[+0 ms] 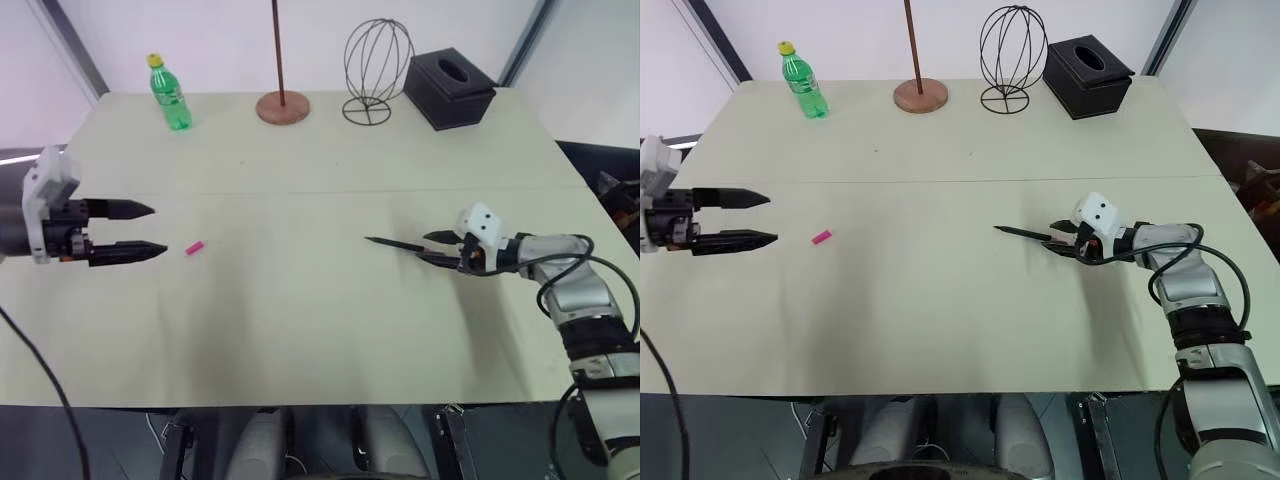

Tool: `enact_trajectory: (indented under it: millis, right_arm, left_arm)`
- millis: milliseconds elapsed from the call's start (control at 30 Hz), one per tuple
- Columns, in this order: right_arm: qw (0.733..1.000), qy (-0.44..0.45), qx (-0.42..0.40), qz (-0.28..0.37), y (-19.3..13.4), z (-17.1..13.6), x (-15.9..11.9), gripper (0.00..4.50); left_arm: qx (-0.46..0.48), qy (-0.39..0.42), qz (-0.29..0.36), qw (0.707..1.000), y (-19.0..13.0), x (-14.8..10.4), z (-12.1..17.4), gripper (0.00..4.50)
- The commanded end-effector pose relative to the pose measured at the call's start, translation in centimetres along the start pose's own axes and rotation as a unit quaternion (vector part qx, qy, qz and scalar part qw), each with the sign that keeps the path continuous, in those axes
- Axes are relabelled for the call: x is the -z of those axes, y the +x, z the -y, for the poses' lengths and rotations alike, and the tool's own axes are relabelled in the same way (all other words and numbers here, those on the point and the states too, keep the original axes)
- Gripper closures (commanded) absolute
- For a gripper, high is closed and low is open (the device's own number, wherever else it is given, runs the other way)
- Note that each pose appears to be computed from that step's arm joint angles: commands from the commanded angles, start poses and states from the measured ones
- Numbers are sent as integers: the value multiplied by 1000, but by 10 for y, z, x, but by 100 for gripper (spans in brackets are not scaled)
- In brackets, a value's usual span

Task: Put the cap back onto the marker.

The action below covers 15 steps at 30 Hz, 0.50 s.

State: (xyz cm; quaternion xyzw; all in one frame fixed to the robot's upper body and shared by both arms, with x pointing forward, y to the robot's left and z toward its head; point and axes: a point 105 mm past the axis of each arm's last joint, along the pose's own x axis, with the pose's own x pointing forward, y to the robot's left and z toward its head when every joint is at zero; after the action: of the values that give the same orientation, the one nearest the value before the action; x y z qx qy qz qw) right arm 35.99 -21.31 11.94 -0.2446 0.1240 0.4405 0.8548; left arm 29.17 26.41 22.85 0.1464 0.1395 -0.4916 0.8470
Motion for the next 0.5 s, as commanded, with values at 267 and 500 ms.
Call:
enact_trajectory:
  millis: [267,500]
  right_arm:
    - [1000,-6,-11,-13,17,13,-1,239]
    - [999,-7,-29,-12,28,14,-5,239]
  left_arm:
    - [11,13,16,1000,13,-16,9,11]
    - [10,7,22,1000,16,-10,13,11]
